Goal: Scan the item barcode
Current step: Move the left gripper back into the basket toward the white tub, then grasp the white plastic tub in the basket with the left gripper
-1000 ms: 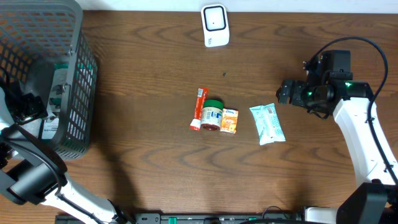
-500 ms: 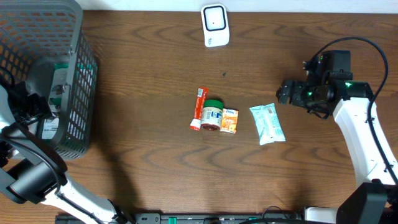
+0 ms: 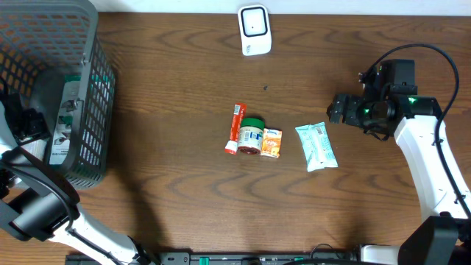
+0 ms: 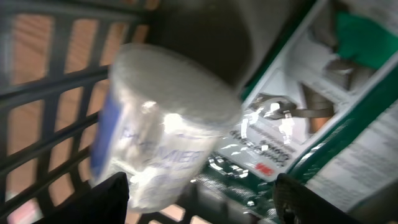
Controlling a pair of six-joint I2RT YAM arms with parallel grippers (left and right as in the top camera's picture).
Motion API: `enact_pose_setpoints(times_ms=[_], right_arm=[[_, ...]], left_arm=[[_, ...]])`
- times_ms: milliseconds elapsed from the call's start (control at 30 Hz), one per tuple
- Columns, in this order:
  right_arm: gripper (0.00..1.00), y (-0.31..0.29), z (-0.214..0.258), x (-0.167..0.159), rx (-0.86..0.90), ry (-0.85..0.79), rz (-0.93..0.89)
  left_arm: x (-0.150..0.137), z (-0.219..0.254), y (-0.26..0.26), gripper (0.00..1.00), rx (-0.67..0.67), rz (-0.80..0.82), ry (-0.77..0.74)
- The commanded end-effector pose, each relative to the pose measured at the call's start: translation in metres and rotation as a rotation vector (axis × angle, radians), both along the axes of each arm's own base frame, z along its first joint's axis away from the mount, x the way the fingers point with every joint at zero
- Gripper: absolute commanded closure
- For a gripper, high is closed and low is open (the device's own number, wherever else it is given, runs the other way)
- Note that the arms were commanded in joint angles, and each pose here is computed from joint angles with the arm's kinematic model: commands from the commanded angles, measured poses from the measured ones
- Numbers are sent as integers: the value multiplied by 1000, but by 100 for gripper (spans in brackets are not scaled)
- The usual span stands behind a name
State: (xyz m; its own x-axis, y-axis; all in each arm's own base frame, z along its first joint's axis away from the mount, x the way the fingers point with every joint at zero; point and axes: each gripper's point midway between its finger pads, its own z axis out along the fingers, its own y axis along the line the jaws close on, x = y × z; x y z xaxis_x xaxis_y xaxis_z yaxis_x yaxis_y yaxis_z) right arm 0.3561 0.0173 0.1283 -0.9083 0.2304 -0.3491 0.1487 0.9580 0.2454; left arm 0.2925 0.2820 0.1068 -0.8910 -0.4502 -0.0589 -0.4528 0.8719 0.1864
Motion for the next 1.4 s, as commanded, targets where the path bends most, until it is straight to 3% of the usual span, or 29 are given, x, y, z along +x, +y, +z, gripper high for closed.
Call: enact_pose_setpoints(times_ms=[0, 467, 767, 1000, 1200, 1367], right_arm=[[1, -1, 4, 2, -5, -13, 8], [1, -1, 4, 2, -5, -15, 8], [1, -1, 4, 2, -5, -15, 8], [1, -1, 4, 2, -5, -14, 8], [1, -1, 4, 2, -5, -14, 8], [1, -1, 4, 2, -5, -13, 8]], left_arm=[[-13, 12, 15, 26, 96, -9, 61], [-38, -36, 4, 23, 64, -4, 149], [-14, -33, 1, 29, 94, -42, 97], [-13, -33, 0, 21, 99, 9, 84], [-8, -27, 4, 31, 119, 26, 56], [14, 19, 12, 36, 201, 18, -55]])
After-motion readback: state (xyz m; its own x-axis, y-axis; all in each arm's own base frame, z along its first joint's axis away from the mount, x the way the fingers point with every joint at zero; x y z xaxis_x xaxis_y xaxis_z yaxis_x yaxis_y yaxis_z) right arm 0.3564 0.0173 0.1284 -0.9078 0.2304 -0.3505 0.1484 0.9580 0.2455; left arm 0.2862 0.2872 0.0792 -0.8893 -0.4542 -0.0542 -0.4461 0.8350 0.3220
